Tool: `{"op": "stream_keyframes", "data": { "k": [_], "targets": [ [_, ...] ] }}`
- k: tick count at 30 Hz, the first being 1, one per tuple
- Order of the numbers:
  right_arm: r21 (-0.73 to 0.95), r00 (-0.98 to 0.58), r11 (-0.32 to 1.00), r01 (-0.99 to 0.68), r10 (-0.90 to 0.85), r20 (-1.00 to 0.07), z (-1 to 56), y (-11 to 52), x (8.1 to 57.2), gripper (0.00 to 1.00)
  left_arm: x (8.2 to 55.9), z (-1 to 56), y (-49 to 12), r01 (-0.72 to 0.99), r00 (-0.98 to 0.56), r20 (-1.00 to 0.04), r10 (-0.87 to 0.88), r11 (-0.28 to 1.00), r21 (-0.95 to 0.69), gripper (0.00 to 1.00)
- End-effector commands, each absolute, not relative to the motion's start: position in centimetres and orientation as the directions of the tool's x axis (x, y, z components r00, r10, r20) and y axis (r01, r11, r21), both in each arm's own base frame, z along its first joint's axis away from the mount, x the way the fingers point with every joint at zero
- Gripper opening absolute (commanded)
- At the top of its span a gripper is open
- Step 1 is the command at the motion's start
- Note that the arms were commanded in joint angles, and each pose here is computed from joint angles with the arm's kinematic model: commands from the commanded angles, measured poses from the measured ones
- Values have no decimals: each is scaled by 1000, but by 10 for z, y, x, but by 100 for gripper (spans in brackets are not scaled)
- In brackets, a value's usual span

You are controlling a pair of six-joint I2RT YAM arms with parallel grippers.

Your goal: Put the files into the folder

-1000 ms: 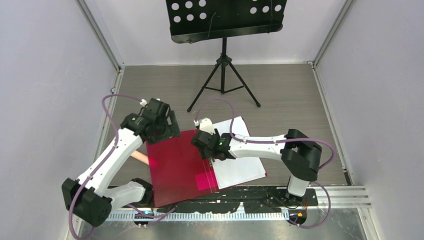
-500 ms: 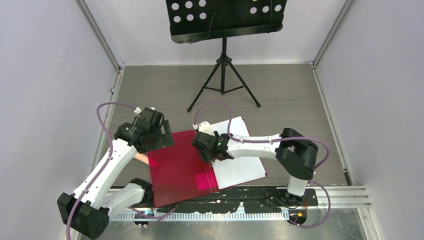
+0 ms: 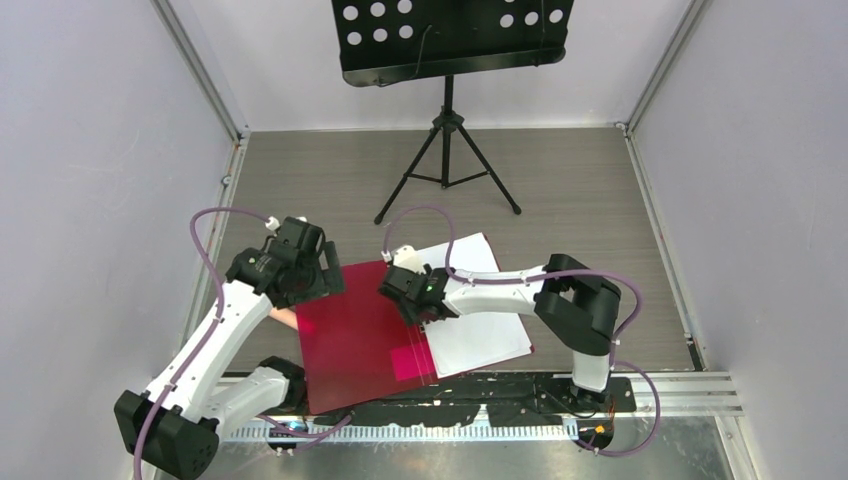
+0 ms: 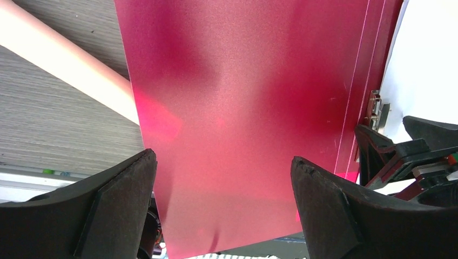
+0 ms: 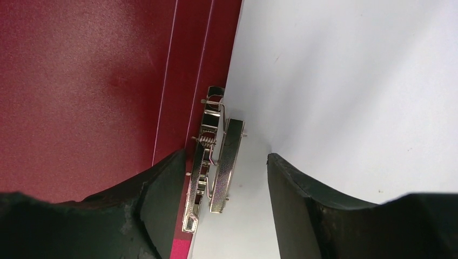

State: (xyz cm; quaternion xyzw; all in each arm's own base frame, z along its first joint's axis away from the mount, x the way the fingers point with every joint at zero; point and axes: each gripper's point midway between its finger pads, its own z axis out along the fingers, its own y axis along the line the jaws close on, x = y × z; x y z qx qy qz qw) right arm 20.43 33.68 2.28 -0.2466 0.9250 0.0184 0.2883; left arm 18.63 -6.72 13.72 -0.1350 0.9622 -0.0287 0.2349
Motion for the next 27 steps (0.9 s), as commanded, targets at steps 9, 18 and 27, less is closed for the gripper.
{"op": "stream_keyframes", "data": {
  "k": [9, 18, 27],
  "targets": [
    [-82, -815, 966, -244, -250, -522, 8, 262, 233, 53, 190, 140, -72, -204, -854, -456, -252, 967, -153, 93],
    [-44, -814, 969, -244, -229, -533, 14, 262, 235, 53, 192, 121, -75, -199, -873, -424, -241, 970, -142, 93],
    [25, -829, 967, -252, -202, -522, 13, 265, 233, 53, 192, 82, -116, -145, -906, -330, -265, 927, -346, 99]
  ]
}}
